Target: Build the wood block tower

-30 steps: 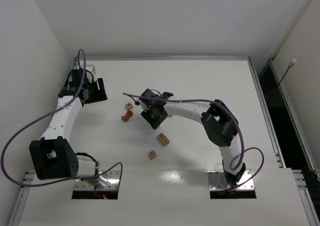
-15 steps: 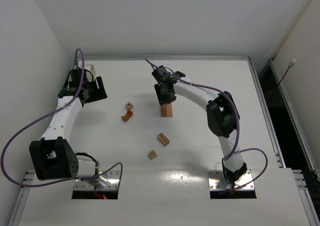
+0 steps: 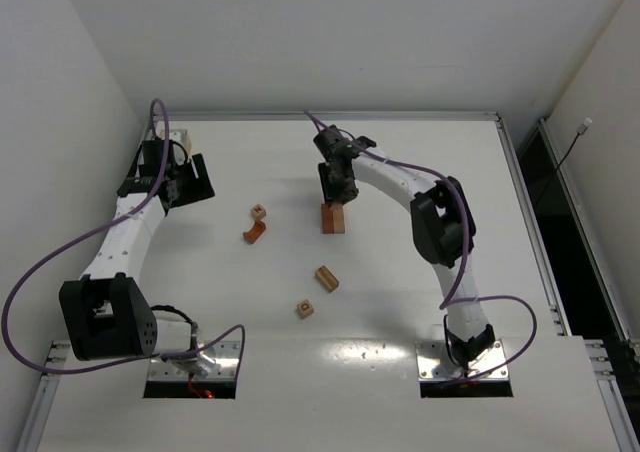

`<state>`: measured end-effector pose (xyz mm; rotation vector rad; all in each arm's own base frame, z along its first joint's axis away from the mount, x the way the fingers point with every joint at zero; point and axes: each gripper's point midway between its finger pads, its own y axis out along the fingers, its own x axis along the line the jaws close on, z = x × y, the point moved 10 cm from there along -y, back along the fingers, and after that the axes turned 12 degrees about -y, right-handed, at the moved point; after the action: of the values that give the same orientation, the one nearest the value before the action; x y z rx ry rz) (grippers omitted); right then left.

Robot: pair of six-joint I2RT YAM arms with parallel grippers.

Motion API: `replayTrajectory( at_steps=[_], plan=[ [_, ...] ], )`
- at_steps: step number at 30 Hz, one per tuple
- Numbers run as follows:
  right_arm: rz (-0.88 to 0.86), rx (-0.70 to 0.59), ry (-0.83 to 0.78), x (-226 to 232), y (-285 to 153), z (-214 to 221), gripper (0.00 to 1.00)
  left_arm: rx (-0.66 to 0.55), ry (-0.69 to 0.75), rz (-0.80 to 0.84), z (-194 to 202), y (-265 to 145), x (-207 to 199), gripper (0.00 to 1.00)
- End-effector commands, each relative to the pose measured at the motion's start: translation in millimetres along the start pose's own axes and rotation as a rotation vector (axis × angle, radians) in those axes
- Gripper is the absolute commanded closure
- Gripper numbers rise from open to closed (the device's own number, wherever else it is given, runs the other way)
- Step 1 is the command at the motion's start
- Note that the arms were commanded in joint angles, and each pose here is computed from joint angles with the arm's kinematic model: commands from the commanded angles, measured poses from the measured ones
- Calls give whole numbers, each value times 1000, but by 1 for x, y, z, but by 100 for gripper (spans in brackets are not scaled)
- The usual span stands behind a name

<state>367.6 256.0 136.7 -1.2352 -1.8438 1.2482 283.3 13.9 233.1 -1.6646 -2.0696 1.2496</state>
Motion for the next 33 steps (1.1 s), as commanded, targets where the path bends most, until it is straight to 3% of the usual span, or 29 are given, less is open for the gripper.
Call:
replayTrajectory(
  at_steps=[1,21,28,32,33],
  plan=[
    [-30,-5,40,1,4,-7,100,-37,-20,14,-6,-1,0,38],
    [-47,32,56,1,27,-7,97,-15,-28,17,-2,4,3,38],
    [-46,42,55,1,31,-5,68,-15,-37,17,-2,4,3,38],
    [-68,36,45,2,31,-6,40,-18,-43,12,-3,4,5,38],
    [-86,17,37,3,24,-11,29,-18,-43,12,-3,4,5,38]
  ],
)
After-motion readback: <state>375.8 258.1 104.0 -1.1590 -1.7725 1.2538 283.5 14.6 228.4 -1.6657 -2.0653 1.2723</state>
